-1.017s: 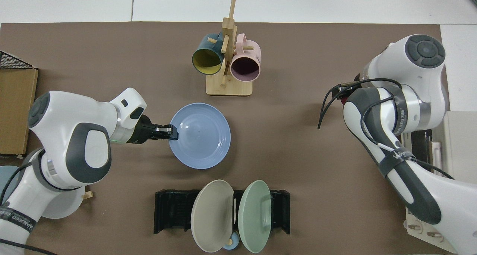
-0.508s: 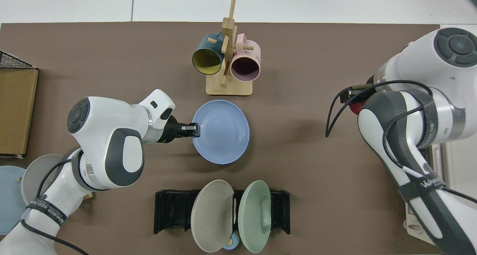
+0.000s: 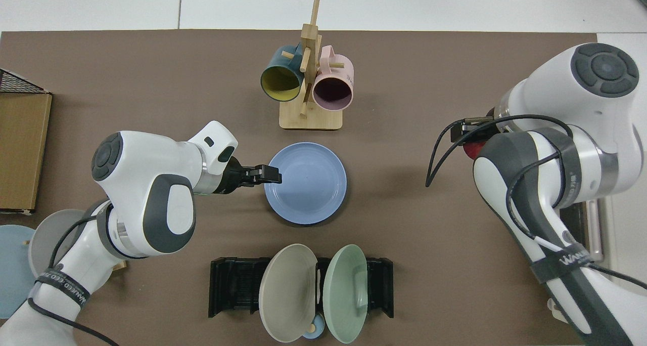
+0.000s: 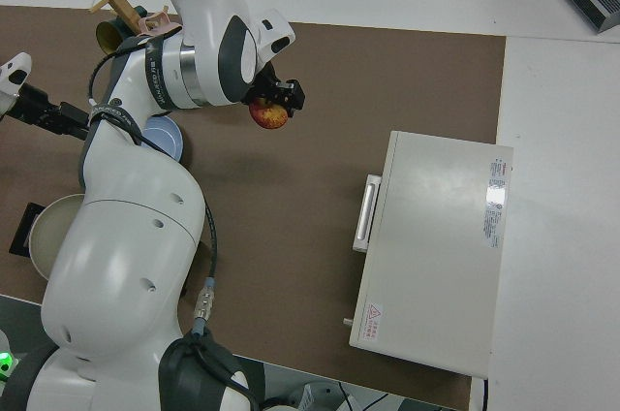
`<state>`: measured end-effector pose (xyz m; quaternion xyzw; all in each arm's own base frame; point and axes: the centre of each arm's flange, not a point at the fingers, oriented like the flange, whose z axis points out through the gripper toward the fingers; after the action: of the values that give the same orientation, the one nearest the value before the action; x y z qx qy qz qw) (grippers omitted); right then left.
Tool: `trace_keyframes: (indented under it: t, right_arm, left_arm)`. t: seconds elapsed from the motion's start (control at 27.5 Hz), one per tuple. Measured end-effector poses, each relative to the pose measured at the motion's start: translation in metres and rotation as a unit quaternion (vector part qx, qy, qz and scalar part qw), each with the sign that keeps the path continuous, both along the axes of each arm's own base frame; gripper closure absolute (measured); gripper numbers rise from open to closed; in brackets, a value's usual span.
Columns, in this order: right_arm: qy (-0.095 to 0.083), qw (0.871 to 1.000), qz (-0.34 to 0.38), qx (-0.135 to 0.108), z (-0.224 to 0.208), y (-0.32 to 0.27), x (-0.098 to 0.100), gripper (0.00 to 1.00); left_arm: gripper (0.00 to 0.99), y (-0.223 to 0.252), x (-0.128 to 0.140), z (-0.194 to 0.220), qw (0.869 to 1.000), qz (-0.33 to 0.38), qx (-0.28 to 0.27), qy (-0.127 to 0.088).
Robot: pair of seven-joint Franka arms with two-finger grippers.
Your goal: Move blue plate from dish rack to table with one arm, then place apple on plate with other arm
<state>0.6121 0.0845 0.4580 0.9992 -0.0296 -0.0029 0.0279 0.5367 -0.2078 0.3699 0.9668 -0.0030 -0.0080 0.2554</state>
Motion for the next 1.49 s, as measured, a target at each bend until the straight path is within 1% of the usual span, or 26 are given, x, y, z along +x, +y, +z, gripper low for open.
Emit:
trace_keyframes:
  t: [0.07,0.15,0.18,0.25,0.29,0.33,0.44,0.54,0.65,0.73,0.8,0.91,1.02,1.16,1.34,1.49]
  right_arm:
    - [0.000,1.000,0.000,0.000,0.000,0.003,0.000,0.24]
    - [-0.001,1.000,-0.003,0.000,0.000,0.009,-0.001,0.24]
    - [-0.001,1.000,-0.005,0.000,0.000,0.013,-0.002,0.24]
    - [-0.002,1.000,-0.010,0.000,0.000,0.022,-0.003,0.24]
    - [-0.002,1.000,-0.013,0.000,0.000,0.027,-0.004,0.24]
    - [-0.003,1.000,-0.015,0.000,0.000,0.033,-0.005,0.24]
    - [-0.003,1.000,-0.022,0.000,-0.001,0.048,-0.009,0.24]
    - [-0.006,1.000,-0.026,0.000,-0.002,0.065,-0.012,0.24]
    - [-0.009,0.999,-0.039,0.001,-0.006,0.089,-0.017,0.24]
    - [-0.014,0.999,-0.051,0.003,-0.009,0.106,-0.019,0.24]
    - [-0.019,0.998,-0.063,0.011,-0.013,0.123,-0.022,0.24]
    - [-0.013,0.996,-0.083,0.030,-0.020,0.147,-0.027,0.24]
    - [-0.009,0.994,-0.102,0.039,-0.027,0.171,-0.032,0.24]
    - [-0.006,0.991,-0.130,0.037,-0.040,0.216,-0.038,0.24]
    - [-0.003,0.986,-0.161,0.031,-0.066,0.269,-0.040,0.24]
    - [0.001,0.985,-0.172,0.024,-0.088,0.292,-0.038,0.24]
  left_arm:
    - [0.198,0.002,0.001,0.006,1.000,-0.005,0.013,-0.009]
    - [0.167,0.006,0.002,0.018,0.999,-0.013,0.034,-0.018]
    - [0.167,0.010,0.002,0.026,0.999,-0.018,0.047,-0.022]
    - [0.128,0.021,0.004,0.047,0.996,-0.028,0.075,-0.031]
    - [0.088,0.028,0.004,0.060,0.995,-0.033,0.088,-0.032]
    - [0.022,0.037,0.005,0.077,0.993,-0.039,0.104,-0.032]
    - [0.009,0.059,0.003,0.120,0.987,-0.058,0.147,-0.030]
    - [0.009,0.074,0.000,0.157,0.977,-0.075,0.196,-0.030]
    - [0.004,0.082,-0.003,0.185,0.970,-0.085,0.225,-0.022]
    - [0.004,0.086,-0.004,0.199,0.968,-0.087,0.234,-0.016]
    - [0.004,0.093,-0.005,0.211,0.967,-0.085,0.239,-0.010]
    - [0.004,0.103,-0.006,0.230,0.966,-0.085,0.245,-0.006]
    - [0.004,0.107,-0.005,0.244,0.963,-0.086,0.255,-0.013]
    - [0.004,0.110,-0.003,0.249,0.960,-0.085,0.265,-0.017]
    - [0.004,0.116,0.002,0.250,0.959,-0.082,0.271,-0.018]
    - [0.000,0.127,0.000,0.254,0.959,-0.077,0.272,-0.010]
